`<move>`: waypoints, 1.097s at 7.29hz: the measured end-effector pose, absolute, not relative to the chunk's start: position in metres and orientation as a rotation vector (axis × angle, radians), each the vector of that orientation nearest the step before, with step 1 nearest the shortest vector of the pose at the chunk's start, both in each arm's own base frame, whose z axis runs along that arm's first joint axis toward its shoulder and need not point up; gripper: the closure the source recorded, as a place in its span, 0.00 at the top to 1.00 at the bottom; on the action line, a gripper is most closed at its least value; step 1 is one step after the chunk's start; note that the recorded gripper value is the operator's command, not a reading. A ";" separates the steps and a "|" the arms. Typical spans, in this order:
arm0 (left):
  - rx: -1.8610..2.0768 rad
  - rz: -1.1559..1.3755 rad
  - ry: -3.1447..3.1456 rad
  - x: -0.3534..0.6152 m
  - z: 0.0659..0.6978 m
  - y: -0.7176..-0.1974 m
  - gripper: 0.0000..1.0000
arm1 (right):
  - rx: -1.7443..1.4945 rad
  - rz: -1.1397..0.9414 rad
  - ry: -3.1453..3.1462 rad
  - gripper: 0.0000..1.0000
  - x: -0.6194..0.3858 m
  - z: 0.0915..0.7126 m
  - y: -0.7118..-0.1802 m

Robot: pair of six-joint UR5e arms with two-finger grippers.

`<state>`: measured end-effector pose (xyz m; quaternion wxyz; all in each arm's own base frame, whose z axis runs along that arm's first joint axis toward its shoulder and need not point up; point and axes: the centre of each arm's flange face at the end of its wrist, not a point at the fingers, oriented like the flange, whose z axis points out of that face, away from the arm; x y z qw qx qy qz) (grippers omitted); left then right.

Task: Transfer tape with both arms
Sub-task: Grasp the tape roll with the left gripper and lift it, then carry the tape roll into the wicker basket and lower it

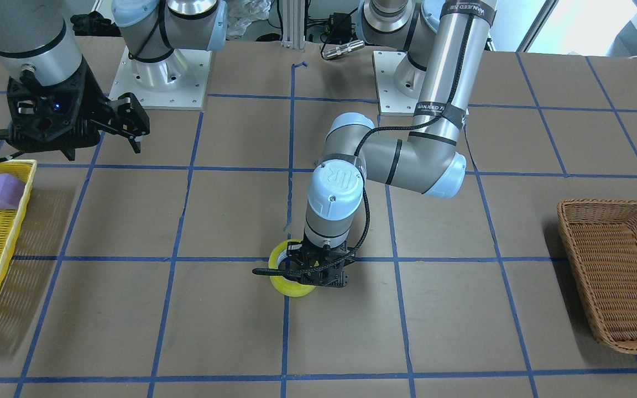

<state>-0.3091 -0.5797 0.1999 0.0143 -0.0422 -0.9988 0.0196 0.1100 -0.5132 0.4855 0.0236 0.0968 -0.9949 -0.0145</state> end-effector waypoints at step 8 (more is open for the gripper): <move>-0.184 0.067 -3.122 0.017 0.368 -0.634 0.00 | 0.308 -0.046 -3.091 1.00 0.111 0.481 -0.516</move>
